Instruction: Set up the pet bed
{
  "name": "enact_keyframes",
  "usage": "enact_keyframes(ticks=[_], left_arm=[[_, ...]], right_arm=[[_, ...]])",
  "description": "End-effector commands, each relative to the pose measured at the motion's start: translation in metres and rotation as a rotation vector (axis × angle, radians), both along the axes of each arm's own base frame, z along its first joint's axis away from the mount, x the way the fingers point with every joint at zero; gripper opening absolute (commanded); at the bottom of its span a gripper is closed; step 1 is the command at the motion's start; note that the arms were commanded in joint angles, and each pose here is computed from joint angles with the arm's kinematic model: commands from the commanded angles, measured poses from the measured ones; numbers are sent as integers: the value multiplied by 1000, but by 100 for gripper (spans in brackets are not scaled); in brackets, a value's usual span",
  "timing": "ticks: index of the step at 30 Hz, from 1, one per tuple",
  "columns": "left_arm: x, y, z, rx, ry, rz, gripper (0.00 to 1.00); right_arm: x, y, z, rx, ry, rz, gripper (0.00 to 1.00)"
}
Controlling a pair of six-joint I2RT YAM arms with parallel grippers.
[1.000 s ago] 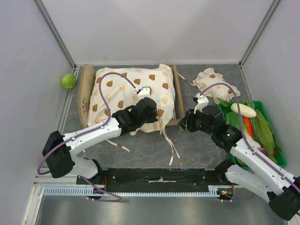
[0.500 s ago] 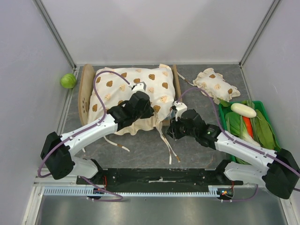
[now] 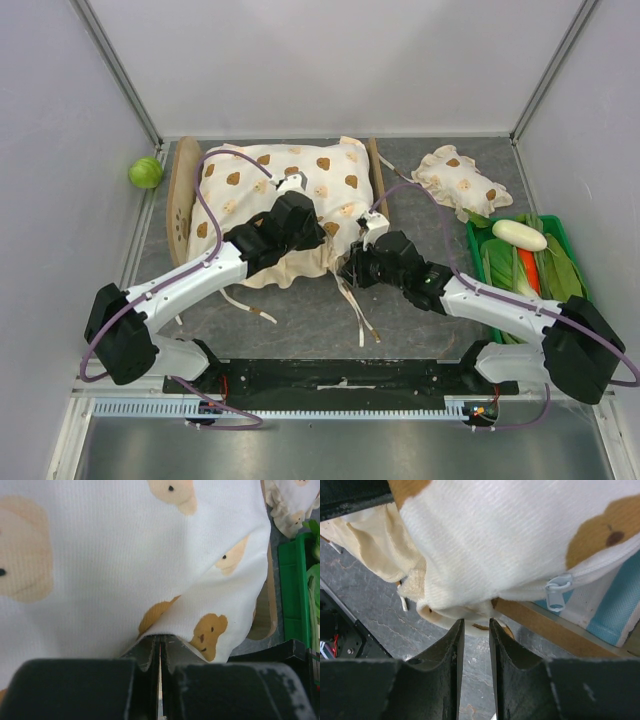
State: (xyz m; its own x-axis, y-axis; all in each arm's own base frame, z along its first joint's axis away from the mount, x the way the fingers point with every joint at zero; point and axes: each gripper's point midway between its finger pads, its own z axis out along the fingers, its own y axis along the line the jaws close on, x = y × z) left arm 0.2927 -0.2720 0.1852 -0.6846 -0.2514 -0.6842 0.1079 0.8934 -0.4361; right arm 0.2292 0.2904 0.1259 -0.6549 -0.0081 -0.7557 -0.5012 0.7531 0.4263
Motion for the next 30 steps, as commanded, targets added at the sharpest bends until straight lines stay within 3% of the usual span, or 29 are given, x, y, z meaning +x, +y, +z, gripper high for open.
enact_keyframes(ticks=[1, 23, 30], left_arm=[[7, 7, 16, -6, -58, 8, 2], [7, 7, 13, -41, -42, 10, 2], [9, 7, 15, -50, -45, 12, 2]], right_arm=[[14, 8, 12, 48, -59, -38, 32], [30, 12, 0, 93, -242, -184, 37], [25, 16, -24, 56, -215, -173, 39]])
